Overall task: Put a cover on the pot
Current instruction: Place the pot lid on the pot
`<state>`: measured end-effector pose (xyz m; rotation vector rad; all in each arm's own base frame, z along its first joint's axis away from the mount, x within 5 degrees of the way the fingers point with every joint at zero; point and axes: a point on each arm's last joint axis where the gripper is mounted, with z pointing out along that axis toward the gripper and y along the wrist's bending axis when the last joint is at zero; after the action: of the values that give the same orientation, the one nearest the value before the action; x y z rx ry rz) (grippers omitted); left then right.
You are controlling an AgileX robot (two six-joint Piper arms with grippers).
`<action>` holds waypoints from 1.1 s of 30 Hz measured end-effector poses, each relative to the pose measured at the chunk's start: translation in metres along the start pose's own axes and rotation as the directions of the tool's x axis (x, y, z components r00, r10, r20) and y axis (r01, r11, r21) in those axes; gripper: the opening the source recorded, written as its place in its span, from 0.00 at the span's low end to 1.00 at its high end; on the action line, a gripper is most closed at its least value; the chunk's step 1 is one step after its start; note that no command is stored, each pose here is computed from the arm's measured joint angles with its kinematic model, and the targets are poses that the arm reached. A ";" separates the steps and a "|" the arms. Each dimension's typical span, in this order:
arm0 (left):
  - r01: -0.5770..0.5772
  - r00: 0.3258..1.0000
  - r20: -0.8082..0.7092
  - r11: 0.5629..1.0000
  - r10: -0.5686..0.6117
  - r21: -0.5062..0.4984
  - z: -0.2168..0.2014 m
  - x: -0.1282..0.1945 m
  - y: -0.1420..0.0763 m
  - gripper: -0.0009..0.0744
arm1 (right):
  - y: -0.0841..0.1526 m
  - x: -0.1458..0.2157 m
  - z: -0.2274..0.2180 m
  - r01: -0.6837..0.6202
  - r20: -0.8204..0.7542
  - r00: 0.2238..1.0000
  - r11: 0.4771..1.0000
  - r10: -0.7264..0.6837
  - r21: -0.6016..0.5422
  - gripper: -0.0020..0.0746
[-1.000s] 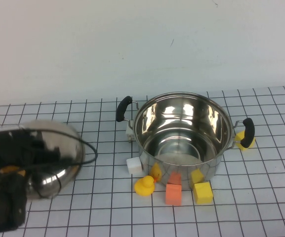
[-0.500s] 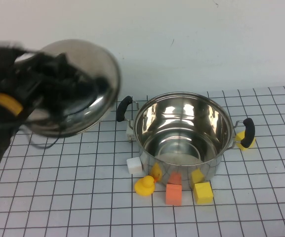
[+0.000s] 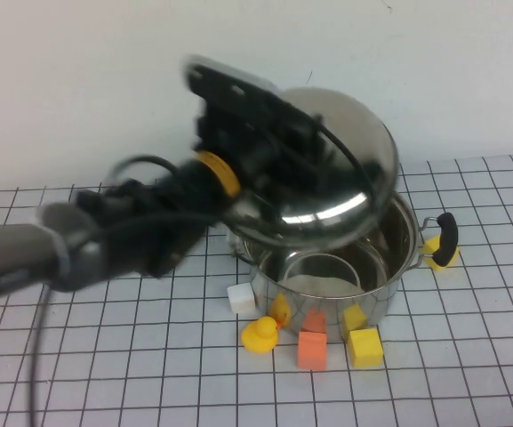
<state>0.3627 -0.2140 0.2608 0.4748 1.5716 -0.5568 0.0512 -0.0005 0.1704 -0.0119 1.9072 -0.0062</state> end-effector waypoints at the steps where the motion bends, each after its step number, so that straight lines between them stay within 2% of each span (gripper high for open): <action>1: -0.031 1.000 -0.001 0.999 0.031 0.011 0.006 0.008 -0.006 0.43 | 0.000 0.000 0.000 0.000 0.000 1.000 1.000 0.000 0.000 0.04; 4: -0.063 0.998 0.002 0.998 0.063 0.008 0.017 0.029 -0.016 0.43 | 0.000 0.000 0.000 0.000 0.000 1.000 1.000 0.000 0.000 0.04; 12: -0.040 0.999 -0.025 0.999 0.040 -0.021 0.027 0.063 -0.012 0.43 | 0.000 0.000 0.000 0.000 0.000 1.000 1.000 0.000 0.000 0.04; 20: 0.001 0.999 -0.032 1.000 -0.002 -0.018 0.034 0.058 -0.012 0.43 | 0.000 0.000 0.000 0.000 0.000 1.000 1.000 0.000 0.000 0.04; 25: -0.012 0.993 -0.113 1.000 0.013 0.004 0.042 0.051 -0.014 0.43 | 0.000 0.000 0.000 0.000 0.000 1.000 1.000 0.000 0.000 0.04; 33: -0.049 0.988 -0.145 0.998 0.054 0.036 0.045 0.059 -0.016 0.43 | 0.000 0.000 0.000 0.000 0.000 1.000 1.000 0.000 0.000 0.04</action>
<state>0.3849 -0.2556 0.2015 0.5904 1.6865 -0.5179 0.0512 -0.0005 0.1704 -0.0119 1.9072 -0.0062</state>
